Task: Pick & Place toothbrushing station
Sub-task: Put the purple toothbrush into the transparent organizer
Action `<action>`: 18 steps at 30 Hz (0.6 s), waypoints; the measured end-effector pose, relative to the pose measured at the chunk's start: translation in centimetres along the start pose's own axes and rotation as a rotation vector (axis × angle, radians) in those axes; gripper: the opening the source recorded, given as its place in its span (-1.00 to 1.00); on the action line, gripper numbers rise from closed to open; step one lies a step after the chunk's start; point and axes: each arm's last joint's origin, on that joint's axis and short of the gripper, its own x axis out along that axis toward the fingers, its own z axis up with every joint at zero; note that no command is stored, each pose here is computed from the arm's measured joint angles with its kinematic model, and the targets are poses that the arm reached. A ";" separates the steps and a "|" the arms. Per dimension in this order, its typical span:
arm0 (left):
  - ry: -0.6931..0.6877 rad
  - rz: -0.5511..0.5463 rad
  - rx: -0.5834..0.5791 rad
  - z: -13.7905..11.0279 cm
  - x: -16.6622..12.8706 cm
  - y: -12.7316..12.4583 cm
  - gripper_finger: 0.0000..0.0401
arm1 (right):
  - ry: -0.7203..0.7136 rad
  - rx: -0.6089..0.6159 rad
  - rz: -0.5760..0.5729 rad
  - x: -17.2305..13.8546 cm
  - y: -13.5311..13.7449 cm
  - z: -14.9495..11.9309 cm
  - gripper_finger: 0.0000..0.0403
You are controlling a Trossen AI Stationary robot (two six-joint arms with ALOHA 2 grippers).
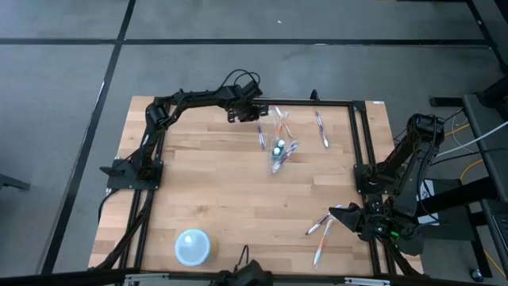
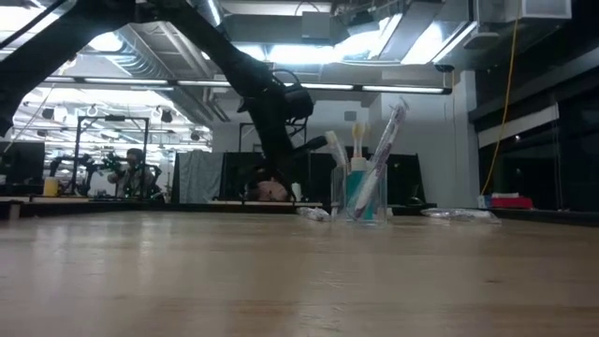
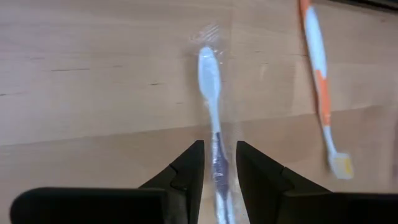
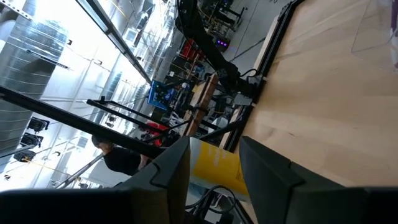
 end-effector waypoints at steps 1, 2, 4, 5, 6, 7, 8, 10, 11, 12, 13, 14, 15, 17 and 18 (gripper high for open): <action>0.002 -0.011 -0.006 0.0 0.0 -0.1 -0.56 | 0.000 -0.002 0.000 0.0 0.0 0.0 -0.30; 0.005 -0.017 -0.013 0.0 0.1 -0.1 -0.56 | 0.000 -0.002 0.000 0.0 0.0 0.0 -0.30; 0.017 -0.017 -0.031 0.0 0.5 0.0 -0.56 | 0.001 -0.002 0.000 0.0 0.0 0.0 -0.30; 0.032 -0.012 -0.039 -0.1 0.7 0.1 -0.56 | 0.002 0.000 0.001 0.0 0.0 0.0 -0.30; 0.041 -0.010 -0.047 -0.1 1.0 0.2 -0.56 | 0.002 0.002 0.001 -0.1 0.0 0.0 -0.30; 0.040 -0.016 -0.056 -0.1 1.2 0.2 -0.56 | 0.002 0.002 0.001 -0.1 0.0 0.0 -0.30; 0.042 -0.021 -0.066 -0.1 1.3 0.1 -0.56 | 0.002 0.003 0.001 -0.1 0.0 0.0 -0.30; 0.041 -0.024 -0.077 -0.1 1.3 0.1 -0.56 | 0.002 0.008 0.001 -0.1 0.0 0.0 -0.30; 0.035 -0.026 -0.082 0.0 1.3 0.1 -0.56 | 0.002 0.010 0.001 -0.1 0.0 0.0 -0.30; 0.032 -0.023 -0.083 0.0 1.3 0.1 -0.56 | 0.002 0.011 0.001 -0.1 0.1 0.0 -0.30; 0.029 -0.023 -0.086 0.1 1.3 0.1 -0.56 | 0.002 0.012 0.001 -0.1 0.1 0.0 -0.30; 0.026 -0.025 -0.091 0.2 1.3 0.2 -0.56 | 0.002 0.012 0.001 -0.1 0.1 0.0 -0.30; 0.022 -0.031 -0.101 0.4 1.3 0.2 -0.56 | 0.002 0.011 0.001 -0.1 0.1 0.0 -0.30; 0.012 -0.045 -0.116 0.6 1.3 0.1 -0.56 | 0.002 0.011 0.001 -0.1 0.1 0.0 -0.30; 0.008 -0.047 -0.118 0.6 1.3 0.1 -0.56 | 0.002 0.010 0.001 -0.1 0.1 0.0 -0.30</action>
